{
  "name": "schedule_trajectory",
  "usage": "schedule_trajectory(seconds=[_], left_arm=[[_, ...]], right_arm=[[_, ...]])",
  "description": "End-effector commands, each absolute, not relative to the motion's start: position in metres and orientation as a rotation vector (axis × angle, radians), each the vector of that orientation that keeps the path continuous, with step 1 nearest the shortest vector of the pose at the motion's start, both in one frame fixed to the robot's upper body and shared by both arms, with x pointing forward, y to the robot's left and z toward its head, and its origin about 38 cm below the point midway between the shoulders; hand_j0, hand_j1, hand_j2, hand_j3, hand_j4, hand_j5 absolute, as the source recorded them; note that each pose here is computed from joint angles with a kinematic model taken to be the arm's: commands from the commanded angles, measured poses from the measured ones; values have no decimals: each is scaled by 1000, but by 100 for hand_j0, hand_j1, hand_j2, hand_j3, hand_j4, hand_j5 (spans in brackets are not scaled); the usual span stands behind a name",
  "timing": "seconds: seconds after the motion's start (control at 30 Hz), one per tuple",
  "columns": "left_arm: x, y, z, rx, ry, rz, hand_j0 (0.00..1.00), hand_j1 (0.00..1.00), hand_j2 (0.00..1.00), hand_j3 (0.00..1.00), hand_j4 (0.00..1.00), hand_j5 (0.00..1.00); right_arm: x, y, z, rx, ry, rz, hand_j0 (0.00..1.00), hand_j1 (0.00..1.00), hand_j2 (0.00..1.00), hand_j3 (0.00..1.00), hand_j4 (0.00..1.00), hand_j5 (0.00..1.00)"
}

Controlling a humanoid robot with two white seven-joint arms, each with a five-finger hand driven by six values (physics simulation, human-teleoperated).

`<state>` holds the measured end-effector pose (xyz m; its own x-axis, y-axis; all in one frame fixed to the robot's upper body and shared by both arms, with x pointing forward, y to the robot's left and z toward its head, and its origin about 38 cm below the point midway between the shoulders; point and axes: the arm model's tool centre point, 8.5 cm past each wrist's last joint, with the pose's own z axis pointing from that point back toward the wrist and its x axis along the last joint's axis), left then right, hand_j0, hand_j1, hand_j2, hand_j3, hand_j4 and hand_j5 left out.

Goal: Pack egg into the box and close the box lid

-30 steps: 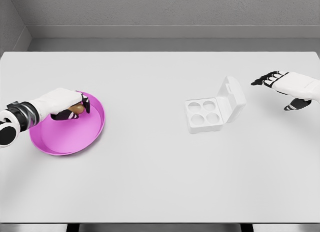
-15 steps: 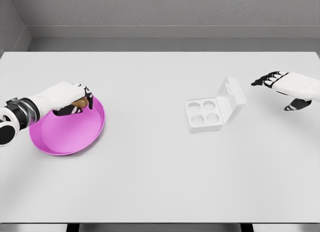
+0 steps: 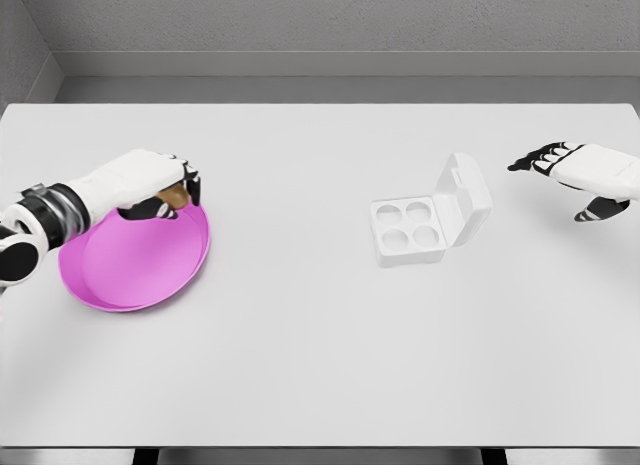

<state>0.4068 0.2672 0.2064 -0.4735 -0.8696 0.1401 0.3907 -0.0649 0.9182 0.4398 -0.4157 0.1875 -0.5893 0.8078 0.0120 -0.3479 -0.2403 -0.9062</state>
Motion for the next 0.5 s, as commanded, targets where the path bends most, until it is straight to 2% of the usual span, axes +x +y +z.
schedule_trajectory(seconds=[0.0, 0.47], left_arm=[[407, 263, 206, 570, -1268, -1702, 36, 36, 36, 36, 36, 36], [411, 220, 209, 488, -1395, -1669, 33, 33, 33, 33, 33, 33]], right_arm=[[440, -416, 188, -609, -1230, 1906, 100, 100, 100, 100, 100, 100], [440, -416, 188, -607, -1230, 1907, 100, 100, 100, 100, 100, 100]])
